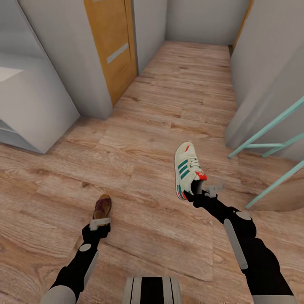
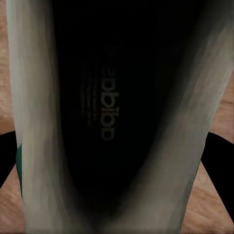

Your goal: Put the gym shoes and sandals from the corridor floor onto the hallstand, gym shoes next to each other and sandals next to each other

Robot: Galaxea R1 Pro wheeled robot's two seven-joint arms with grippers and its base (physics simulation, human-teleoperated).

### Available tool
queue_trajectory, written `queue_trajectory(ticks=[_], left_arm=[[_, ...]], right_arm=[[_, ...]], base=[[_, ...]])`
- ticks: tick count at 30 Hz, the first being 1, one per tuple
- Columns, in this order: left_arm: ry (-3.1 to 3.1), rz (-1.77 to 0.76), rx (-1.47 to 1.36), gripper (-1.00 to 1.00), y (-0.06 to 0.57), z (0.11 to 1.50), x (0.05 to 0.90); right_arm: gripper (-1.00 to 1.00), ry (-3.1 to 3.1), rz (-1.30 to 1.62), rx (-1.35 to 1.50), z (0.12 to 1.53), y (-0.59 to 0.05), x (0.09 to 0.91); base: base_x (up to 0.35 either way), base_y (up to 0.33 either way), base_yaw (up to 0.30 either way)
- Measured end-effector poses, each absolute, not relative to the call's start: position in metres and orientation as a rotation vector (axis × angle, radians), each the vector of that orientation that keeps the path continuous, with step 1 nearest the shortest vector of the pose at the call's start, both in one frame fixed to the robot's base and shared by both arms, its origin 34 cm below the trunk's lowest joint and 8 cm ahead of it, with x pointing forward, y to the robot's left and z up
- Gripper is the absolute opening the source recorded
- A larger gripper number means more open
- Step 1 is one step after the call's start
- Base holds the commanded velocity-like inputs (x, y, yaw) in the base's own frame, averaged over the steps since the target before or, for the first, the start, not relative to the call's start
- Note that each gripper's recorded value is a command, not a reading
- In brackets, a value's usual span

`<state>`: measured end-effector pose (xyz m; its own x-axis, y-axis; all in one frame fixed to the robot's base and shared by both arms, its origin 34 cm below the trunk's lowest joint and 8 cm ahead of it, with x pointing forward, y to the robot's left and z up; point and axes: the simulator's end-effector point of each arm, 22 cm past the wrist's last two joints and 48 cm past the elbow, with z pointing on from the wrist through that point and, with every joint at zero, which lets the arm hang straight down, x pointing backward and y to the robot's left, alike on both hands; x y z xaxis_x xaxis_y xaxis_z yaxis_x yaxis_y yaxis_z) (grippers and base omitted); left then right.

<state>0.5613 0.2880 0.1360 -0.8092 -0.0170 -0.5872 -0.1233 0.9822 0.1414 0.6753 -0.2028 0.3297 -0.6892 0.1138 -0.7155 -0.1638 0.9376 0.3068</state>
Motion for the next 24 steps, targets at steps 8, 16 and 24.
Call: queue_trajectory(ticks=[8,16,24], left_arm=[[2.549,0.235,-0.094,1.00,0.289,0.115,0.545],[2.592,0.242,-0.090,1.00,0.290,0.094,0.528],[2.624,0.248,-0.090,1.00,0.292,0.079,0.514]], right_arm=[[-1.00,2.333,0.452,-0.026,0.302,-0.203,0.667],[-1.00,2.377,0.457,-0.015,0.276,-0.203,0.658],[-1.00,2.409,0.462,-0.007,0.257,-0.203,0.650]], base=[[0.000,0.000,0.000],[0.000,0.000,0.000],[0.000,0.000,0.000]])
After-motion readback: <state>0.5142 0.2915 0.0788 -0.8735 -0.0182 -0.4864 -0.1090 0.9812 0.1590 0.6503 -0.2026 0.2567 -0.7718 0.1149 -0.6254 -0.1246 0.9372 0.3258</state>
